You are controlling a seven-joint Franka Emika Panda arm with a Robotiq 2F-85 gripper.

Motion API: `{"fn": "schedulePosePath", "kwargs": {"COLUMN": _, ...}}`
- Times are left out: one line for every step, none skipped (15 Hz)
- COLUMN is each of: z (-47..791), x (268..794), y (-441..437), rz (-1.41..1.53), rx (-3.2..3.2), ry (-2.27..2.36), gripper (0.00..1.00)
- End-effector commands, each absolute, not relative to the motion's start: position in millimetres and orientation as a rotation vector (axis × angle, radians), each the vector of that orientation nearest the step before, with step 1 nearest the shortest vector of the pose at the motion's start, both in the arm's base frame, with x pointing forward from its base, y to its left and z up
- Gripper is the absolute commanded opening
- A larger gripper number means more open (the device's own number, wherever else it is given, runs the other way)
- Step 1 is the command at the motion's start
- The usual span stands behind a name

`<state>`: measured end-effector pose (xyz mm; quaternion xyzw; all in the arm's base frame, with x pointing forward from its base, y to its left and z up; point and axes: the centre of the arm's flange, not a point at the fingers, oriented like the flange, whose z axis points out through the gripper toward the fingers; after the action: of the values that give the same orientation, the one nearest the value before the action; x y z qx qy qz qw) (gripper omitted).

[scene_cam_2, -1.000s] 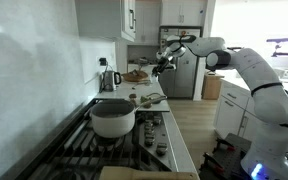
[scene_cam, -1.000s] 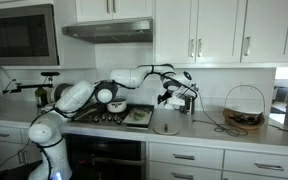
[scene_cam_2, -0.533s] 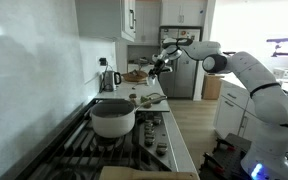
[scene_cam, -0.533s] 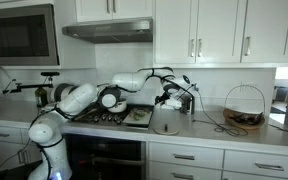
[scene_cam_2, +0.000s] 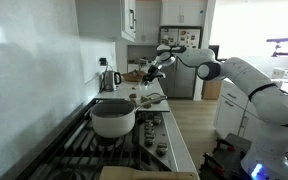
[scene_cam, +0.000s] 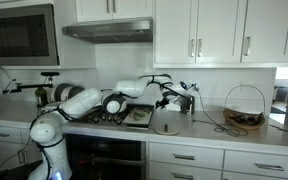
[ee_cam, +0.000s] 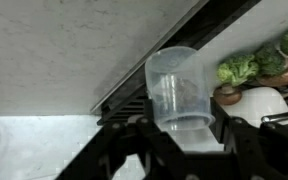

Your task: Pour the contents of the cup into the pot

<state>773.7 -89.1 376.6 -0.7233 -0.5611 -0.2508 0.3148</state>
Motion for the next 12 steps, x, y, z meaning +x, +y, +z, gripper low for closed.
{"fn": "schedulePosePath", "kwargs": {"z": 380, "x": 812, "y": -89, "rz": -0.754, "rx": -1.985, "ry": -1.480, "gripper": 0.30}}
{"fn": "schedulePosePath", "kwargs": {"z": 380, "x": 815, "y": -90, "rz": -0.768, "rx": -2.002, "ry": -1.479, "gripper": 0.30}}
{"fn": "schedulePosePath", "kwargs": {"z": 380, "x": 817, "y": -91, "rz": -0.789, "rx": -2.015, "ry": -1.475, "gripper": 0.30}}
{"fn": "schedulePosePath", "kwargs": {"z": 380, "x": 819, "y": -93, "rz": -0.799, "rx": -2.027, "ry": -1.473, "gripper": 0.30}}
{"fn": "schedulePosePath", "kwargs": {"z": 379, "x": 820, "y": -95, "rz": -0.809, "rx": -2.035, "ry": -1.469, "gripper": 0.30}}
{"fn": "schedulePosePath", "kwargs": {"z": 380, "x": 821, "y": -97, "rz": -0.822, "rx": -2.042, "ry": -1.465, "gripper": 0.30}}
{"fn": "schedulePosePath", "kwargs": {"z": 378, "x": 822, "y": -99, "rz": -0.833, "rx": -2.049, "ry": -1.458, "gripper": 0.30}}
{"fn": "schedulePosePath", "kwargs": {"z": 377, "x": 823, "y": -100, "rz": -0.847, "rx": -2.059, "ry": -1.451, "gripper": 0.30}}
{"fn": "schedulePosePath", "kwargs": {"z": 375, "x": 824, "y": -101, "rz": -0.854, "rx": -2.067, "ry": -1.448, "gripper": 0.30}}
{"fn": "schedulePosePath", "kwargs": {"z": 373, "x": 826, "y": -102, "rz": -0.862, "rx": -2.074, "ry": -1.446, "gripper": 0.30}}
{"fn": "schedulePosePath", "kwargs": {"z": 371, "x": 827, "y": -102, "rz": -0.871, "rx": -2.083, "ry": -1.443, "gripper": 0.30}}
{"fn": "schedulePosePath", "kwargs": {"z": 369, "x": 828, "y": -102, "rz": -0.883, "rx": -2.092, "ry": -1.440, "gripper": 0.30}}
